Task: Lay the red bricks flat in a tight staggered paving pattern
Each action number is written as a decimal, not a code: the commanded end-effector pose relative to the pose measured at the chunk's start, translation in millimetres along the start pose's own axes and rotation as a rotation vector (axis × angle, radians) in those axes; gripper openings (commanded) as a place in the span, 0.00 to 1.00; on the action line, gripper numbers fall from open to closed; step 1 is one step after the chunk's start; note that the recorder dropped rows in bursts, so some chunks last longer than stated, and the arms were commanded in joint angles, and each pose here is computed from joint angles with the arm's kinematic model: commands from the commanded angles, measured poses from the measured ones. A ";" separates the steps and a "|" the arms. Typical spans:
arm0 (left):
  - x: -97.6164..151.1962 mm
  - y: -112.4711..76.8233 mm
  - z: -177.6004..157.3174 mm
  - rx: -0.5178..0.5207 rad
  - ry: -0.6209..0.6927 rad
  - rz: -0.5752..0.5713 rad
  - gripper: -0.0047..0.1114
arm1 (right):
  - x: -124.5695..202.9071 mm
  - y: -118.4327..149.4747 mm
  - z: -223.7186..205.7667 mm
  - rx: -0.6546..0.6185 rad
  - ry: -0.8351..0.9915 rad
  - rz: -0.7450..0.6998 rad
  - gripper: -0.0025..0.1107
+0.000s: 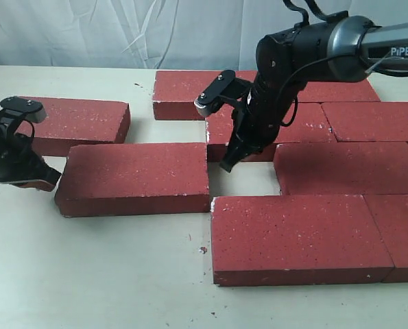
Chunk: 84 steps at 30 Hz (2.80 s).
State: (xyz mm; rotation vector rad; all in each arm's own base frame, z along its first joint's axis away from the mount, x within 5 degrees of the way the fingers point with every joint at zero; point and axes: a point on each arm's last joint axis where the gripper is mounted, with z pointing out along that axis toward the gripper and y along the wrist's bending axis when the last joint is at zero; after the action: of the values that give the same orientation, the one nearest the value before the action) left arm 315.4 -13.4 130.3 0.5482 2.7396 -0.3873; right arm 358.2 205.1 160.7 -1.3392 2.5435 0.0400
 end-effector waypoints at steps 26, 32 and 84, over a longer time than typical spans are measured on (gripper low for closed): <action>-8.4 -7.0 -3.4 0.052 -0.060 -0.016 0.04 | -18.3 2.5 4.1 0.001 -0.191 0.006 0.01; -8.5 -6.8 -3.4 0.050 -0.061 -0.016 0.04 | -18.6 0.1 4.4 0.032 -0.198 -0.022 0.01; -5.6 -11.2 -3.6 0.098 -0.030 -0.007 0.04 | -22.7 25.4 16.7 -0.027 -0.106 -0.043 0.01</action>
State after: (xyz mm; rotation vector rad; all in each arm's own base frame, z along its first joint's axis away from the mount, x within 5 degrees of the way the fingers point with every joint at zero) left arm 314.8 -20.9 136.9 0.5469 2.7095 -0.5107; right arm 354.3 239.6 145.6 -1.3555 2.4274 0.1415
